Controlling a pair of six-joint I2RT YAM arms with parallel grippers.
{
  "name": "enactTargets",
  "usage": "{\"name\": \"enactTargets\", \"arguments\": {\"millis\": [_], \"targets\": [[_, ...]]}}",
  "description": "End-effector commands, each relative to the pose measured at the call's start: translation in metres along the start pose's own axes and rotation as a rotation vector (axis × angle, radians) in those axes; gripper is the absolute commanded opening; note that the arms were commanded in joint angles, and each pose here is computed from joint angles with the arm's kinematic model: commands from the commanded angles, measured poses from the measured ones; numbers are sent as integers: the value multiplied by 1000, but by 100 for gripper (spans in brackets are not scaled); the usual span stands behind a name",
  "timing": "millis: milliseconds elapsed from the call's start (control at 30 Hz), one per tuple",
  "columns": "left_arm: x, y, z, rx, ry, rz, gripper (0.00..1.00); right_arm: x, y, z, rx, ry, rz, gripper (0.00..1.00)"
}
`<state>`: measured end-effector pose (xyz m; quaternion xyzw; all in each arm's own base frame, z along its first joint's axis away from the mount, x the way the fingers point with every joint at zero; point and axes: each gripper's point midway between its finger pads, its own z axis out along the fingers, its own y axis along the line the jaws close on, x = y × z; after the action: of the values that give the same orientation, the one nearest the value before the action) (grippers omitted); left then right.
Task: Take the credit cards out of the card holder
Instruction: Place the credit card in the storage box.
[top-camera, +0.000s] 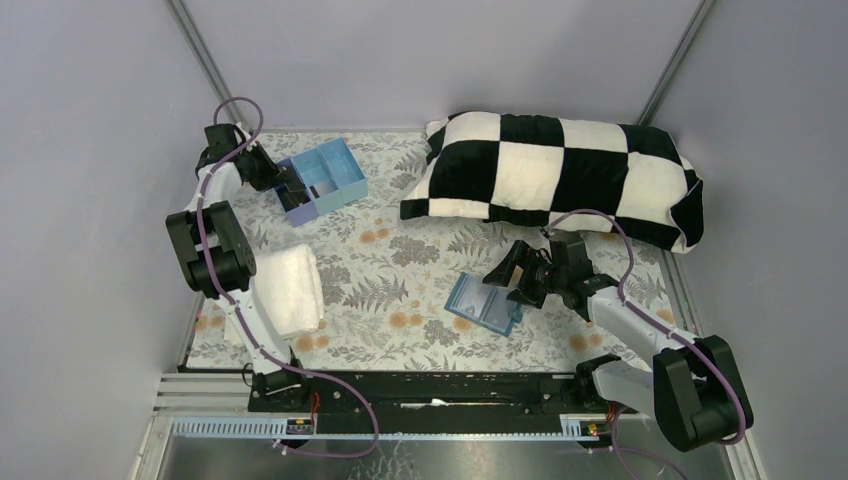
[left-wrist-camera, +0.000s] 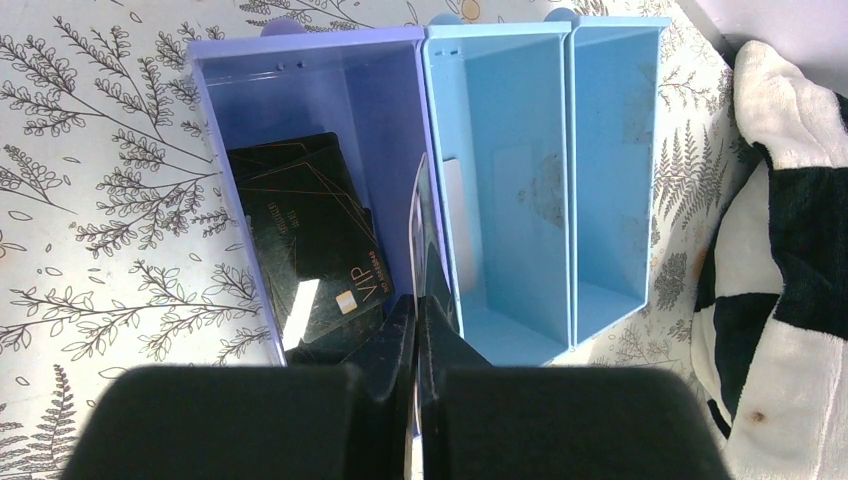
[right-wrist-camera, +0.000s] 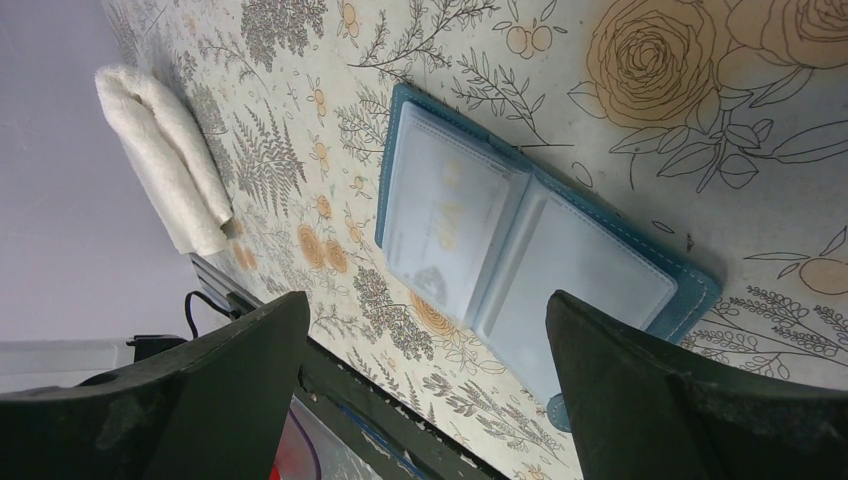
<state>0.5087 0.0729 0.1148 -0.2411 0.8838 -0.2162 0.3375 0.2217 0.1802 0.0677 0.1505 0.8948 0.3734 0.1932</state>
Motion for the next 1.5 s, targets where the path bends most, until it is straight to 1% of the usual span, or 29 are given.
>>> {"name": "enactTargets", "arguments": {"millis": [0, 267, 433, 600, 733, 900, 1133, 1333, 1467], "targets": [[5, 19, 5, -76, 2, 12, 0, -8, 5, 1, -6, -17, -5, 96], [1, 12, -11, -59, -16, 17, 0, -6, 3, 2, -4, -6, 4, 95], [-1, -3, -24, -18, -24, 28, 0, -10, 8, 2, -24, -25, -11, 95], [0, 0, -32, -52, -9, 42, 0, -9, 9, 4, -32, -14, -11, 95], [-4, -6, -47, -53, -44, 60, 0, -8, 8, 4, -33, -11, -15, 96], [-7, -15, -55, -20, -55, 69, 0, -8, 9, 6, -40, -6, -13, 95], [-5, -15, -50, 3, -30, 57, 0, -7, 8, 4, -39, -11, -15, 95], [6, -3, -27, 11, 23, 30, 0, -8, 10, 5, -46, -8, -15, 95], [11, 9, -14, -14, 44, 19, 0, -9, 11, 5, -46, -7, -20, 96]]}}
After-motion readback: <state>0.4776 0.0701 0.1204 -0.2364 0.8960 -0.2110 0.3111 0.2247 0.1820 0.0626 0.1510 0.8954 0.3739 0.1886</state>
